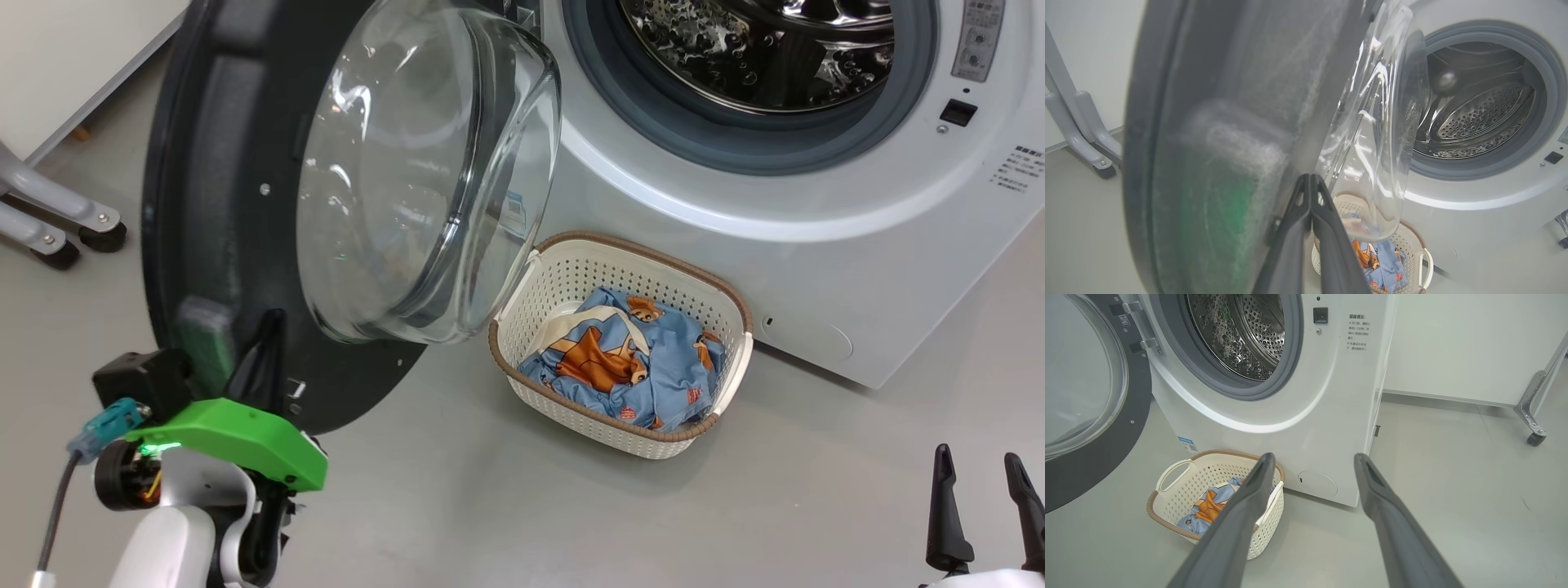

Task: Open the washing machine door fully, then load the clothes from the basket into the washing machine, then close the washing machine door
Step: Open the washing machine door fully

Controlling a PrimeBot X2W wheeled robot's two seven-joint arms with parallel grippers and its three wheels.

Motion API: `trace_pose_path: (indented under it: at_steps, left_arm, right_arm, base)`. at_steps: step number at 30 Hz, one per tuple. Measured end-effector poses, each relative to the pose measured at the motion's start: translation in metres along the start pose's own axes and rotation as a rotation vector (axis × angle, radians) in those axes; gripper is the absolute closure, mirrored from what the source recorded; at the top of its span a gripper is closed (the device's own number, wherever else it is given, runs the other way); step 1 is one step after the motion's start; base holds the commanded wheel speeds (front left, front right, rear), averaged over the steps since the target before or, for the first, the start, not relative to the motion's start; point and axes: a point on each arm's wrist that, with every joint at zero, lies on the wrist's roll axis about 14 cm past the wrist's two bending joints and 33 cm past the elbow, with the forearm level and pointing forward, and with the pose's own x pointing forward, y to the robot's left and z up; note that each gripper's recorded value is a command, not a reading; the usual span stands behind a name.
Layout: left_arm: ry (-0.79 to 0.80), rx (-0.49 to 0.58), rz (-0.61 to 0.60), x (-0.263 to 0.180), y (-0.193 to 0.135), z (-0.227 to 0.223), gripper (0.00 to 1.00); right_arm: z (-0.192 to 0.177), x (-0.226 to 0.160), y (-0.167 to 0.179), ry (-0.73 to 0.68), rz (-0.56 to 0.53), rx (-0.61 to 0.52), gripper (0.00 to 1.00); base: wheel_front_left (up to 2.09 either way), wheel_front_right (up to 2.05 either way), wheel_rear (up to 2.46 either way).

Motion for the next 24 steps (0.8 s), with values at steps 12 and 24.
trace_pose_path:
  at_steps: [12,24]
  left_arm:
    - [-0.095,-0.016,0.165,0.015,0.052,0.017,1.00]
    - [-0.156,-0.024,0.274,0.043,0.085,0.024,1.00]
  right_arm:
    - [-0.009,-0.002,0.002,0.026,0.017,-0.011,0.00]
    - [-0.019,-0.013,-0.021,0.054,-0.038,-0.018,0.00]
  base:
    - [0.00,0.00,0.00]
    - [0.00,0.00,0.00]
